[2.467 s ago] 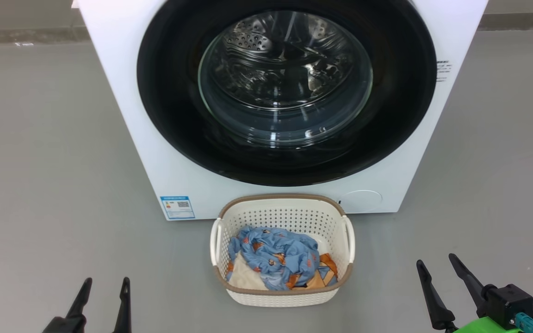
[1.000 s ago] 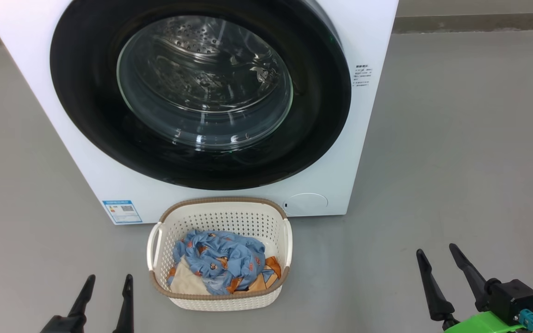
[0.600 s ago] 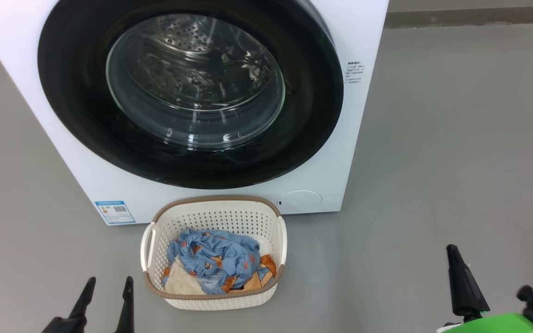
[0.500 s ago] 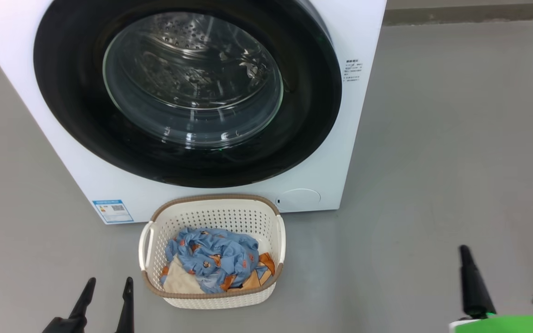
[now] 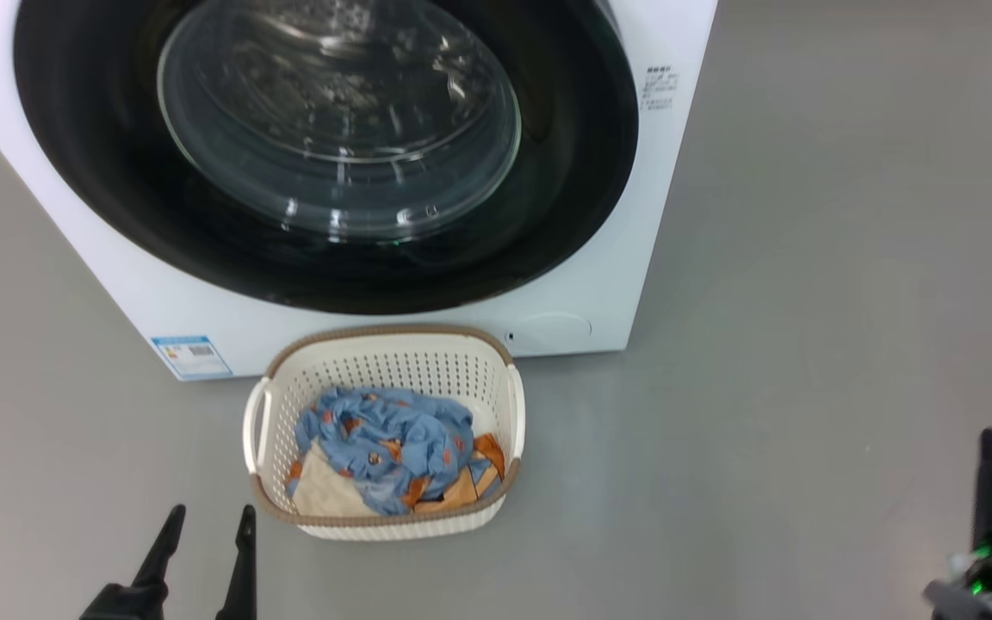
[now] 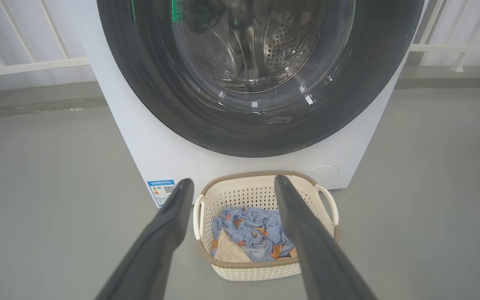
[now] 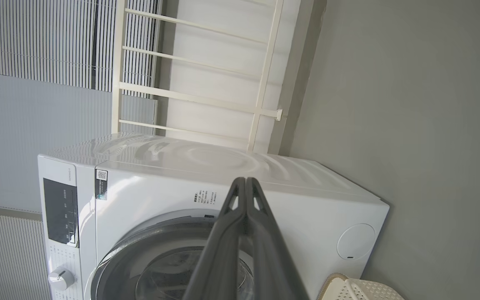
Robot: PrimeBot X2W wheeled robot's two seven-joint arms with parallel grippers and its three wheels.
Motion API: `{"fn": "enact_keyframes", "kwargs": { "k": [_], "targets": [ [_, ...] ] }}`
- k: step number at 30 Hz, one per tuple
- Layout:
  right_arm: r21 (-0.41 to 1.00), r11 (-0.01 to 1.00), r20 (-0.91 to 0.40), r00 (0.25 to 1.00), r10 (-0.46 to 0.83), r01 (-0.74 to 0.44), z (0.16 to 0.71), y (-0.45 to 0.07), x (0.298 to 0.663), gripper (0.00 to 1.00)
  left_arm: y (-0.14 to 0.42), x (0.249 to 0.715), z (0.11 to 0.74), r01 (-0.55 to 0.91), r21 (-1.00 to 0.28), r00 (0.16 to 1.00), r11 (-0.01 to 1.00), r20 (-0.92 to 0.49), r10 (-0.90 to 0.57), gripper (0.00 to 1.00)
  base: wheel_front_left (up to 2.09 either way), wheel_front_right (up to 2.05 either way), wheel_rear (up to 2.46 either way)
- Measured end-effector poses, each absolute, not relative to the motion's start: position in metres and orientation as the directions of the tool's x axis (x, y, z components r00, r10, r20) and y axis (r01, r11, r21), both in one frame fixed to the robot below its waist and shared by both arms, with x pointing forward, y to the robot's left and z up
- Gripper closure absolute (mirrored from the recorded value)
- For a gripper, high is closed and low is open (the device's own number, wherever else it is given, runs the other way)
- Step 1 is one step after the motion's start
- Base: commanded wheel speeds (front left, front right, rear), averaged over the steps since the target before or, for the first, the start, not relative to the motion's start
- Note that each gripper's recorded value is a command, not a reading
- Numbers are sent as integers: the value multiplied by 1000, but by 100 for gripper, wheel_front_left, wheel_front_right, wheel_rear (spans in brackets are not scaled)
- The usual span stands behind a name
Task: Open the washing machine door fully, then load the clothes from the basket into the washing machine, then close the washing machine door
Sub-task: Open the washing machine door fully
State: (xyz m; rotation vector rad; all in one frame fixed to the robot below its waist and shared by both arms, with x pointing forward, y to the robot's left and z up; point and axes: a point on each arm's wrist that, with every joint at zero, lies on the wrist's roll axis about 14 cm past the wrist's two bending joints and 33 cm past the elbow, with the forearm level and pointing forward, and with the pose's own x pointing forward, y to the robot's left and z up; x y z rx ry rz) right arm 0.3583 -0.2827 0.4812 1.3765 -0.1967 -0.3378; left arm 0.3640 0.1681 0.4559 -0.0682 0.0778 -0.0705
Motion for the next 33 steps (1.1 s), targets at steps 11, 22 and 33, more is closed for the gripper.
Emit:
{"fn": "enact_keyframes", "kwargs": {
  "k": [11,22,33],
  "targets": [
    [999,16,-32,968,-247,37,499,-334,417,100,152,396,461,98,-74,994,992,-41,-101,0,0,0,0],
    [999,36,45,989,-138,-40,516,-350,500,100,151,409,426,86,-60,987,994,-129,-93,0,0,0,0],
    [991,58,116,993,37,-118,531,-325,562,100,167,409,401,43,-14,979,999,-196,-45,0,0,0,0]
  ]
}}
